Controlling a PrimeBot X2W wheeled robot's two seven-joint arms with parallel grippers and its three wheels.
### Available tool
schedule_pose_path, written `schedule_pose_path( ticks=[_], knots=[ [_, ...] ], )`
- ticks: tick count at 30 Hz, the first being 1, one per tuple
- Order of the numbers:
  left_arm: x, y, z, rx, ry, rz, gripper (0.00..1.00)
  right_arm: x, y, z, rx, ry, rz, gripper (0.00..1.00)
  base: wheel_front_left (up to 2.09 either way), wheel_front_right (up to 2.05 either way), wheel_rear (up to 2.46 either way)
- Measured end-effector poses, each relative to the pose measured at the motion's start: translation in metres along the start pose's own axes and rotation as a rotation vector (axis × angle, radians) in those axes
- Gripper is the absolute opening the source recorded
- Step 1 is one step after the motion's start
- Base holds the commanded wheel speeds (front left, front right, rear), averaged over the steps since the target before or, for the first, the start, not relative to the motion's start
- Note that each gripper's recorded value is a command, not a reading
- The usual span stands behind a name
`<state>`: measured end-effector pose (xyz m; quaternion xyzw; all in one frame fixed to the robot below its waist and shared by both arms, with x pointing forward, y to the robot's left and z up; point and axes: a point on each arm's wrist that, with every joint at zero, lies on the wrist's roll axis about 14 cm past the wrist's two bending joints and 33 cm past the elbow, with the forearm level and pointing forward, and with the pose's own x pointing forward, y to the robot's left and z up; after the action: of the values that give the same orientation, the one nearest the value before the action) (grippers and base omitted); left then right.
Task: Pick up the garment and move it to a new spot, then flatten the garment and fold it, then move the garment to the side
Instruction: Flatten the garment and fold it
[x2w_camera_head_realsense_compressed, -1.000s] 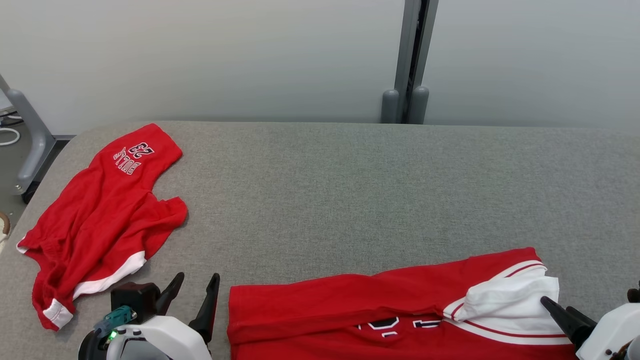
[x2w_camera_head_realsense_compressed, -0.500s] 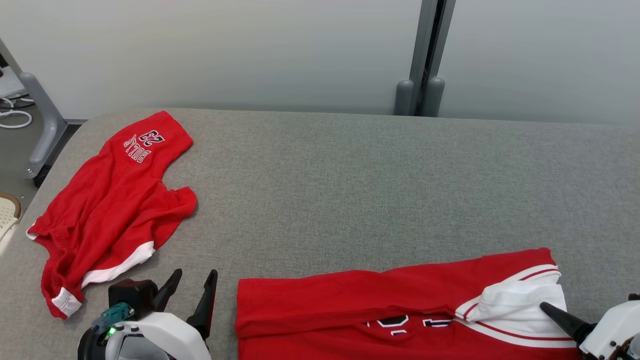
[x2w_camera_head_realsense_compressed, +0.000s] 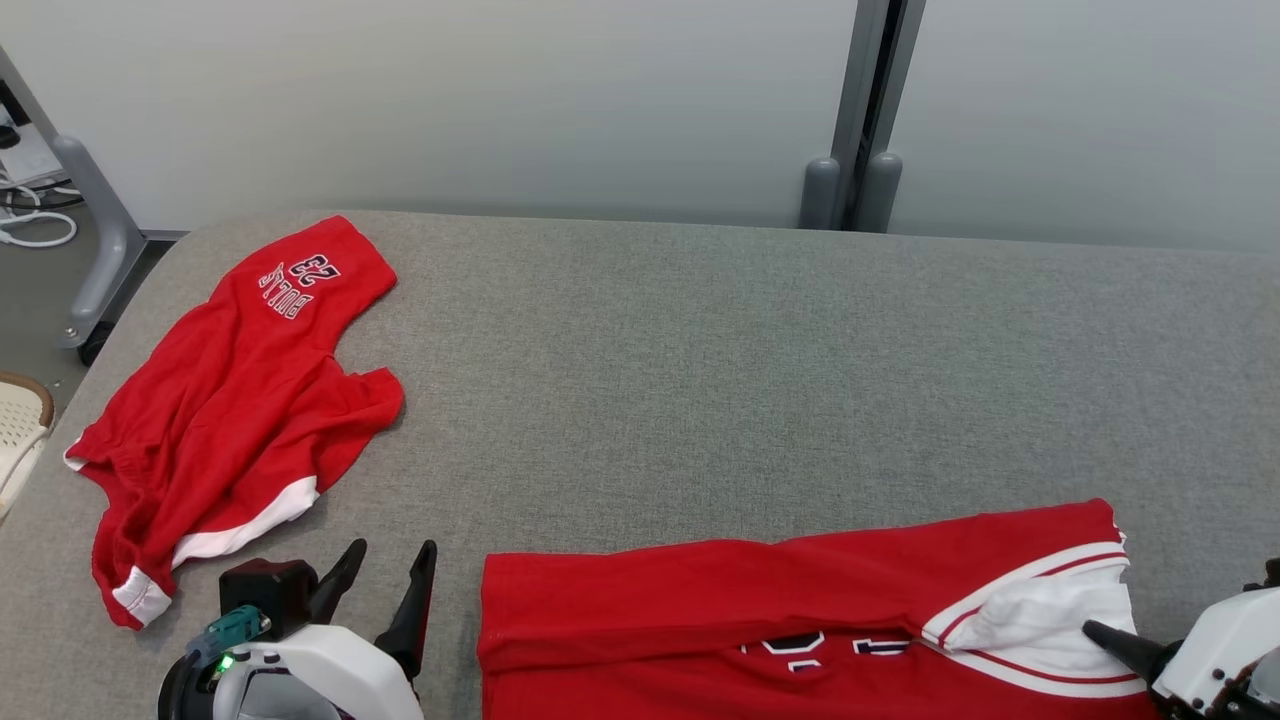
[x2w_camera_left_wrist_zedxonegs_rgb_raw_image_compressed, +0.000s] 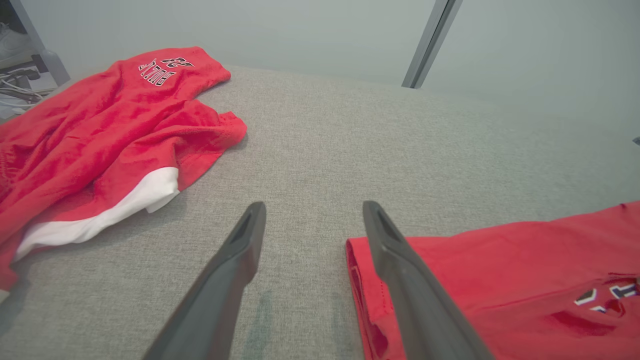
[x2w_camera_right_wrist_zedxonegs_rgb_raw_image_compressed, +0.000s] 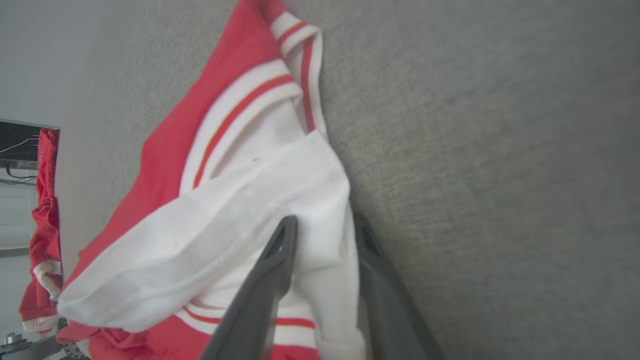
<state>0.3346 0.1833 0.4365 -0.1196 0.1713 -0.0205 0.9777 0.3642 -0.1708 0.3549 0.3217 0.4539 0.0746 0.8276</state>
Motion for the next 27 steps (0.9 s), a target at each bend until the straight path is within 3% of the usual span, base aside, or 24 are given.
schedule_pose_path(
  ticks=[5,13,27],
  knots=[
    [-0.001,0.0,-0.001,-0.002,-0.001,0.003,1.0,0.003,0.016,-0.004,-0.018,-0.002,0.044,0.0,0.0,0.0,0.0],
    [0.001,-0.005,0.001,-0.003,-0.008,-0.012,1.0,-0.01,0.024,0.024,-0.06,-0.122,0.077,0.0,0.0,0.0,0.0],
    [0.007,-0.025,0.0,0.009,-0.005,-0.074,1.0,-0.065,-0.025,0.089,-0.174,-0.331,-0.069,0.0,0.0,0.0,0.0]
  ],
)
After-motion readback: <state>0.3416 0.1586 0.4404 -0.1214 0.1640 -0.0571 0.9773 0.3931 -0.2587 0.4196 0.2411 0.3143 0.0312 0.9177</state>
